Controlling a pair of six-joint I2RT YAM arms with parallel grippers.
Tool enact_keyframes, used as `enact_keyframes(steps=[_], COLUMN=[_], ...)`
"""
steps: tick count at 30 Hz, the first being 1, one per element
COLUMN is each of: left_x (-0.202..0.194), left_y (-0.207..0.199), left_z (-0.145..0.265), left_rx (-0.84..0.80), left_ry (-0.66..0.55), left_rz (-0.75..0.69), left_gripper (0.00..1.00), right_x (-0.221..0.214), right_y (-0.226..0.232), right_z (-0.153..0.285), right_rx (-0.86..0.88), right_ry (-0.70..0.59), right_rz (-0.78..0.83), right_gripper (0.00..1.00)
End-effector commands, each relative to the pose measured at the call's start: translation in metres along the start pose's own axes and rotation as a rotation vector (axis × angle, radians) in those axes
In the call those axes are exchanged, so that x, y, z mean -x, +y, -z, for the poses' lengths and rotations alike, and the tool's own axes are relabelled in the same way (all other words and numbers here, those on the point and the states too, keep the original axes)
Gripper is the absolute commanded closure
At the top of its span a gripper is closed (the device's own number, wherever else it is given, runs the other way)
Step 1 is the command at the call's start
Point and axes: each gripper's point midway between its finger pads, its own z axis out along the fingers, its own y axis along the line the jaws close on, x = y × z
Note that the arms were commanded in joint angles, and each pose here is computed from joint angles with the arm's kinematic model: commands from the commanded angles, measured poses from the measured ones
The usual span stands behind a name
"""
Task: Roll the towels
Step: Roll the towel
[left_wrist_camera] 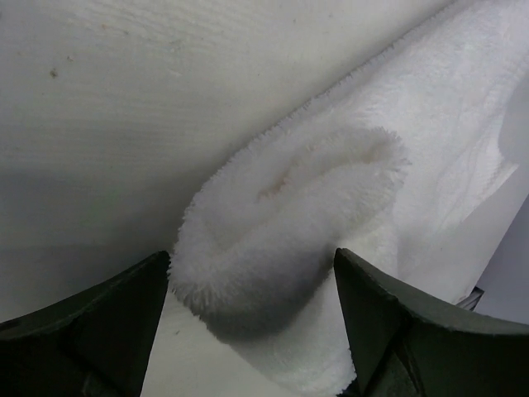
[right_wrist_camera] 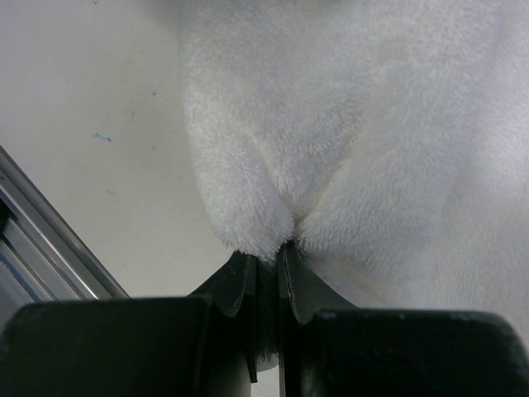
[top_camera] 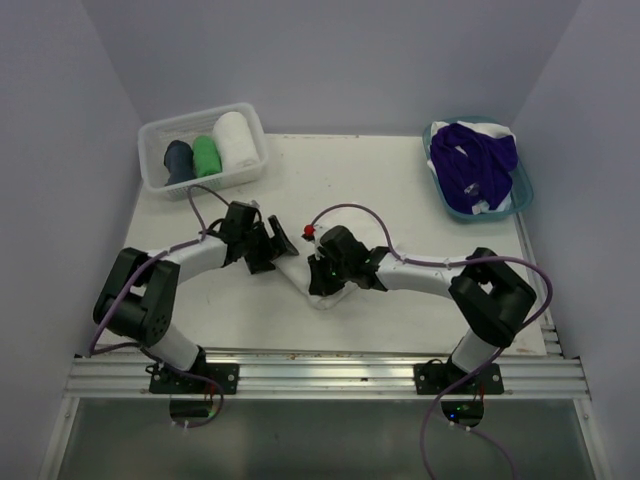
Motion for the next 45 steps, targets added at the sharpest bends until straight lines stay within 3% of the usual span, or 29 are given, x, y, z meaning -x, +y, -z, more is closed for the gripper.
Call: enact_keyframes(steps=[1, 4, 5, 6, 7, 9, 10, 11, 13, 18, 27, 34, 41, 44, 45], left_x=[0.025, 0.023, 0.021, 0.022, 0.017, 0.014, 0.008, 0.006, 0.000, -0.008, -0.006, -0.006, -0.006, -0.006, -0.007], left_y=[-0.016, -0.015, -0.014, -0.016, -0.014, -0.014, -0.008, -0.007, -0.002, 0.005, 0.002, 0.003, 0.003, -0.001, -0.001], left_z=[-0.012, -0.021, -0.023, -0.022, -0.021, -0.018, -0.016, -0.015, -0.012, -0.007, -0.004, -0.003, -0.002, -0.001, -0.001], left_rx=[-0.033, -0.010, 0.001, 0.002, 0.020, 0.032, 0.060, 0.068, 0.091, 0.120, 0.132, 0.145, 0.146, 0.131, 0.128], left_ry=[-0.090, -0.067, -0.056, -0.052, -0.032, -0.012, 0.013, 0.020, 0.044, 0.067, 0.078, 0.079, 0.081, 0.085, 0.089], left_rz=[0.008, 0.017, 0.021, 0.022, 0.020, 0.015, 0.018, 0.016, 0.017, 0.023, 0.019, 0.019, 0.025, 0.022, 0.023], left_gripper=[0.16, 0.40, 0.56, 0.64, 0.78, 0.91, 0.97, 1.00, 1.00, 1.00, 1.00, 1.00, 1.00, 1.00, 1.00], right_x=[-0.005, -0.007, -0.008, -0.009, -0.007, -0.007, -0.003, 0.001, 0.009, 0.036, 0.049, 0.049, 0.028, 0.011, 0.009], right_y=[0.006, 0.000, -0.002, -0.006, -0.006, -0.007, -0.011, -0.013, -0.013, -0.006, 0.020, 0.031, 0.011, -0.005, -0.006], right_z=[0.006, 0.007, 0.008, 0.010, 0.013, 0.016, 0.019, 0.023, 0.030, 0.042, 0.011, -0.004, -0.023, -0.032, -0.034], right_rx=[0.041, 0.011, -0.002, -0.025, -0.029, -0.045, -0.082, -0.110, -0.156, -0.238, -0.290, -0.245, -0.307, -0.353, -0.359], right_ry=[0.009, 0.014, 0.016, 0.021, 0.015, 0.022, 0.011, -0.003, -0.023, -0.078, -0.075, -0.070, -0.015, 0.013, 0.014], right_rz=[-0.020, -0.007, -0.002, 0.000, 0.007, 0.029, 0.045, 0.064, 0.108, 0.239, 0.457, 0.458, 0.433, 0.392, 0.385], right_gripper=[1.00, 1.00, 1.00, 1.00, 0.84, 0.64, 0.48, 0.45, 0.36, 0.28, 0.28, 0.29, 0.29, 0.38, 0.61])
